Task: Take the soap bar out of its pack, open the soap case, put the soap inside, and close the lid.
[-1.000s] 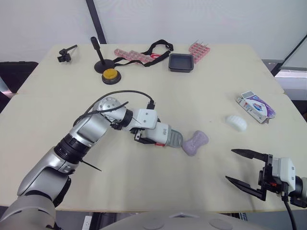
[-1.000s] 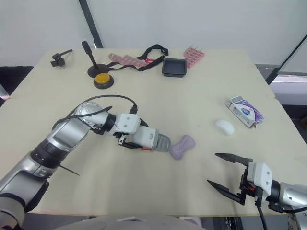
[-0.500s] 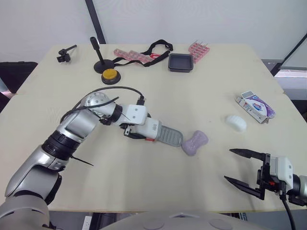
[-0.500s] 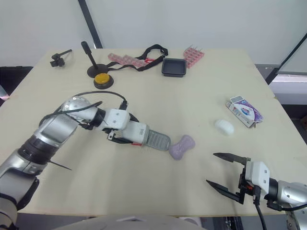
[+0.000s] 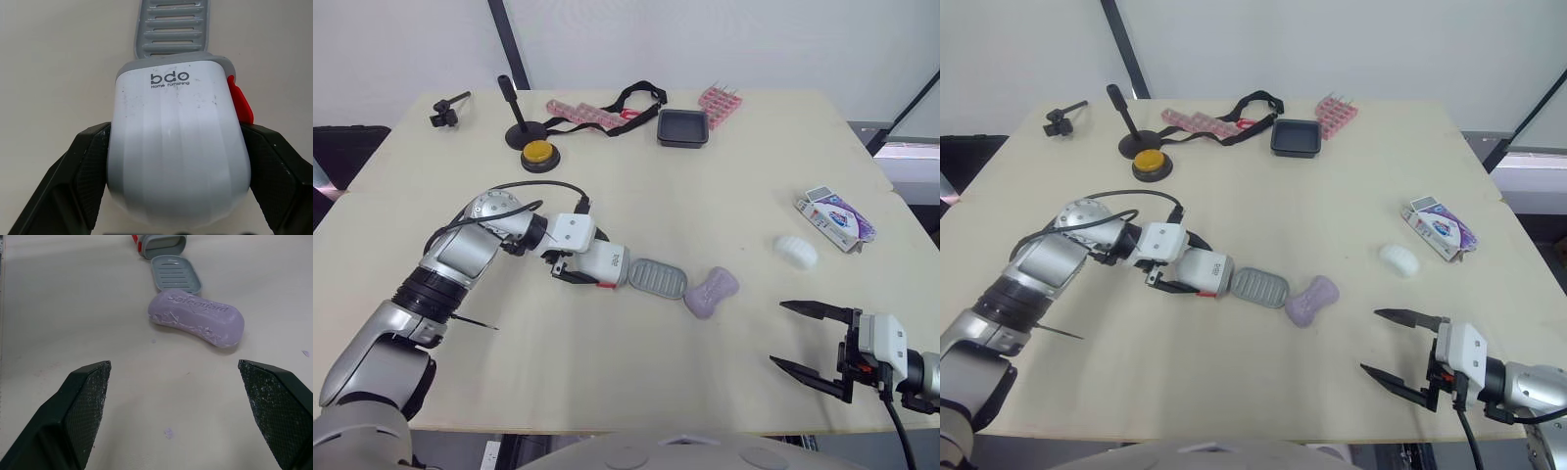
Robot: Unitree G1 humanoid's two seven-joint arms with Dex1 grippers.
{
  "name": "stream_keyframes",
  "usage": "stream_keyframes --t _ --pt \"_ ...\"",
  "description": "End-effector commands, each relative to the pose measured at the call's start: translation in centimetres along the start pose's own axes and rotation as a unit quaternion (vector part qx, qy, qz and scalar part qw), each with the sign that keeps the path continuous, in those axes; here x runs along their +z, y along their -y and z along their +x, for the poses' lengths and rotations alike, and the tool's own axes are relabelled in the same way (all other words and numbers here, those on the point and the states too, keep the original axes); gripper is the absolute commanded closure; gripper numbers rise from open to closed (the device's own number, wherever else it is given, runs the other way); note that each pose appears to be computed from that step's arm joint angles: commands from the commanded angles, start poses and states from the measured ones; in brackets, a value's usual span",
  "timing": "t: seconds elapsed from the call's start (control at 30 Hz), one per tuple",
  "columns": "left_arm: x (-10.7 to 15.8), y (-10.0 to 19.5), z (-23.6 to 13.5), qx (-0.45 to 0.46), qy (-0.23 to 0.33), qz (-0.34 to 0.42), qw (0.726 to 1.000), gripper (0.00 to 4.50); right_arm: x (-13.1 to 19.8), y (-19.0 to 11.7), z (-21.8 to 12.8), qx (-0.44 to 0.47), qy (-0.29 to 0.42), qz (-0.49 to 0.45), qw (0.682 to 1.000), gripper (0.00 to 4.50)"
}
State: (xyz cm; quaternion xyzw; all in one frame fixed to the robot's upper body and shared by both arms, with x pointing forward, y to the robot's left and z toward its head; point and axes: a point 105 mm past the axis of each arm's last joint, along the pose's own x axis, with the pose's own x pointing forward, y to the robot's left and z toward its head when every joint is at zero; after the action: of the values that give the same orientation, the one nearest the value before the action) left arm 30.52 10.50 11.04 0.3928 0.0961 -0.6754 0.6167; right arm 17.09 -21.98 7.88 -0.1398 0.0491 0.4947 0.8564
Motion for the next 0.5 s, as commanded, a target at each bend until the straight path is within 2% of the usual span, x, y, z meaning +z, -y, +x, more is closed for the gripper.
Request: stream_keyframes --t 0.03,0.07,0.13,0.37,0.5 --pt "-0.3 -0.2 -0.4 0.009 0.002 -0.006 1.000 1.01 0.7 0.3 -0.2 0.000 0.002 -0.017 1.000 0.02" --pt "-0.3 -0.2 -0.4 0.009 0.002 -0.007 1.000 1.01 0.7 0.3 -0.2 0.000 0.001 -0.017 1.000 0.02" --pt "-0.5 -0.2 -0.4 0.010 -0.001 -0.005 1.000 0.01 0.6 0.2 -0.3 0.000 -0.001 -0.016 1.000 0.00" --pt "-0.4 -0.7 -1.1 0.017 -0.002 0.003 1.000 0.00 0.2 0.2 -0.6 -0.001 -0.005 -0.014 1.000 0.00" --pt "0.8 -1.0 -2.3 0.024 0.035 0.003 0.999 0.00 0.1 0.3 -0.6 -0.001 -0.005 -0.016 1.000 0.00"
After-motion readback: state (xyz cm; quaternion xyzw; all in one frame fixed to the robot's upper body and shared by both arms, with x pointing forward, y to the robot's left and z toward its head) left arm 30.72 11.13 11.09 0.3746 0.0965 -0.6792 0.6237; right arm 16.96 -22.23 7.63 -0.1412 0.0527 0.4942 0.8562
